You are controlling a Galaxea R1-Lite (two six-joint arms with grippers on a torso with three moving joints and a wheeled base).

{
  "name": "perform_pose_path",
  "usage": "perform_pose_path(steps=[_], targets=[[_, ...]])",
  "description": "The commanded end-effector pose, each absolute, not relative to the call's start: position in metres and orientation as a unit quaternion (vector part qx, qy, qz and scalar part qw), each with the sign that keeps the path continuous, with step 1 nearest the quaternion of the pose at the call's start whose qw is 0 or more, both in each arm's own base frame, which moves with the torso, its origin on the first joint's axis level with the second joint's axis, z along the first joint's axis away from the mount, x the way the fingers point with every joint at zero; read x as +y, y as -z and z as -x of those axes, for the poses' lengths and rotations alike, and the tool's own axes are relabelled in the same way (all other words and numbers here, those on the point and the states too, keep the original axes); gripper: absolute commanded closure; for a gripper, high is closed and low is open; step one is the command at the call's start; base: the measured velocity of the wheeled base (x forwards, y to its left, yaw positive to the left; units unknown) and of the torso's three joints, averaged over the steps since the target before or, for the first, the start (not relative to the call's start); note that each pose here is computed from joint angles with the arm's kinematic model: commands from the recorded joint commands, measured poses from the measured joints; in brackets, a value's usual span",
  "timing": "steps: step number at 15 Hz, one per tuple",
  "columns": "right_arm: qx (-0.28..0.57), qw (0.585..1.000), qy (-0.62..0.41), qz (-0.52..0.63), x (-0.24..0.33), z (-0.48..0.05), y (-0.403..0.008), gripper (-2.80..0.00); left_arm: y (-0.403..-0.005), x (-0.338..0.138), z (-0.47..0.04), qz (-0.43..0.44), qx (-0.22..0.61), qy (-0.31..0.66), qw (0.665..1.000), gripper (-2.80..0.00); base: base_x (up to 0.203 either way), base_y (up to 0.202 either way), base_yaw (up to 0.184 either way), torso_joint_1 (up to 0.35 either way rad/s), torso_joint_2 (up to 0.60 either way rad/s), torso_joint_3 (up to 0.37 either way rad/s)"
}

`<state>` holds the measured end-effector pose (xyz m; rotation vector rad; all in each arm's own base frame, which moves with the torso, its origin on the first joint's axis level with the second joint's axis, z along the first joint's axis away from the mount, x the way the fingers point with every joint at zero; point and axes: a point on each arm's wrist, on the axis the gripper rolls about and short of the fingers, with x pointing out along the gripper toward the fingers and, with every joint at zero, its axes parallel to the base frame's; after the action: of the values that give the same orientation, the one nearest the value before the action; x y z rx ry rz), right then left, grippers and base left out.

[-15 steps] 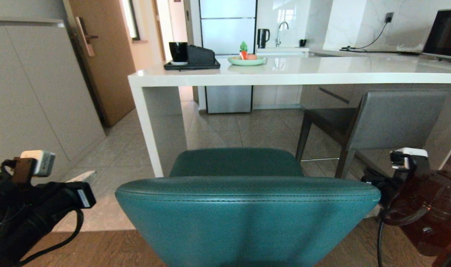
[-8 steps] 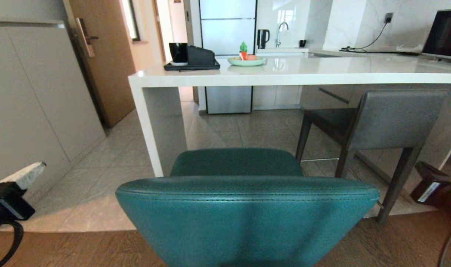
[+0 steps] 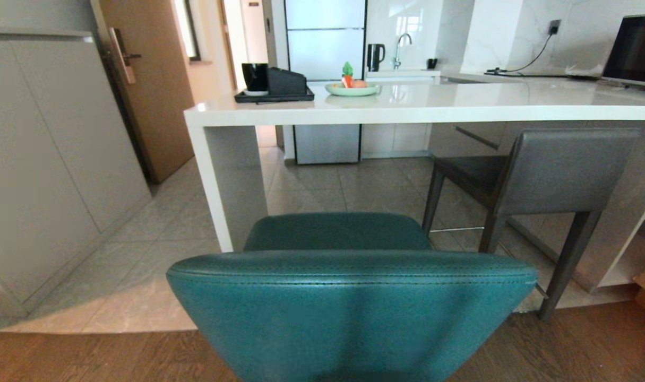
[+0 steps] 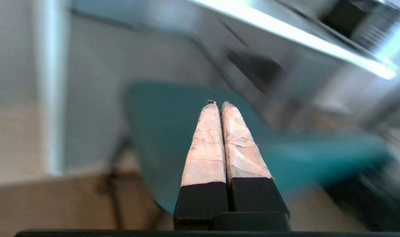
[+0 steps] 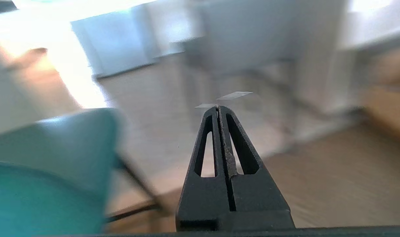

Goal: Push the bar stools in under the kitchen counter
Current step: Pull the gray chair out from under the dining table

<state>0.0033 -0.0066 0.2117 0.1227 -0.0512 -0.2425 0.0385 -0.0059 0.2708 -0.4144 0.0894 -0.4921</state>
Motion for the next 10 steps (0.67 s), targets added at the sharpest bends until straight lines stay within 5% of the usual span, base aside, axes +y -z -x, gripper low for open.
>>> perform_pose_path(steps=[1, 4, 10], targets=[[-0.081, 0.976, 0.194, -0.055, -0.006, 0.036, -0.212, 0.00, -0.271, -0.018, 0.001, 0.188, 0.040, 0.318, 0.928, 0.00, 0.000, 0.000, 0.000, 0.000, 0.00, 0.000], [-0.101, 0.980, 0.165, -0.050, -0.004, 0.045, -0.224, 0.00, -0.283, -0.019, 0.020, 0.199, 0.085, 0.389, 0.896, 0.00, 0.000, 0.000, 0.000, 0.000, 0.00, 0.000], [-0.142, 0.984, 0.098, -0.042, -0.003, 0.064, -0.215, 0.00, -0.234, -0.015, 0.091, 0.105, 0.044, 0.350, 0.930, 0.00, 0.000, 0.000, 0.000, 0.000, 0.00, 0.000]])
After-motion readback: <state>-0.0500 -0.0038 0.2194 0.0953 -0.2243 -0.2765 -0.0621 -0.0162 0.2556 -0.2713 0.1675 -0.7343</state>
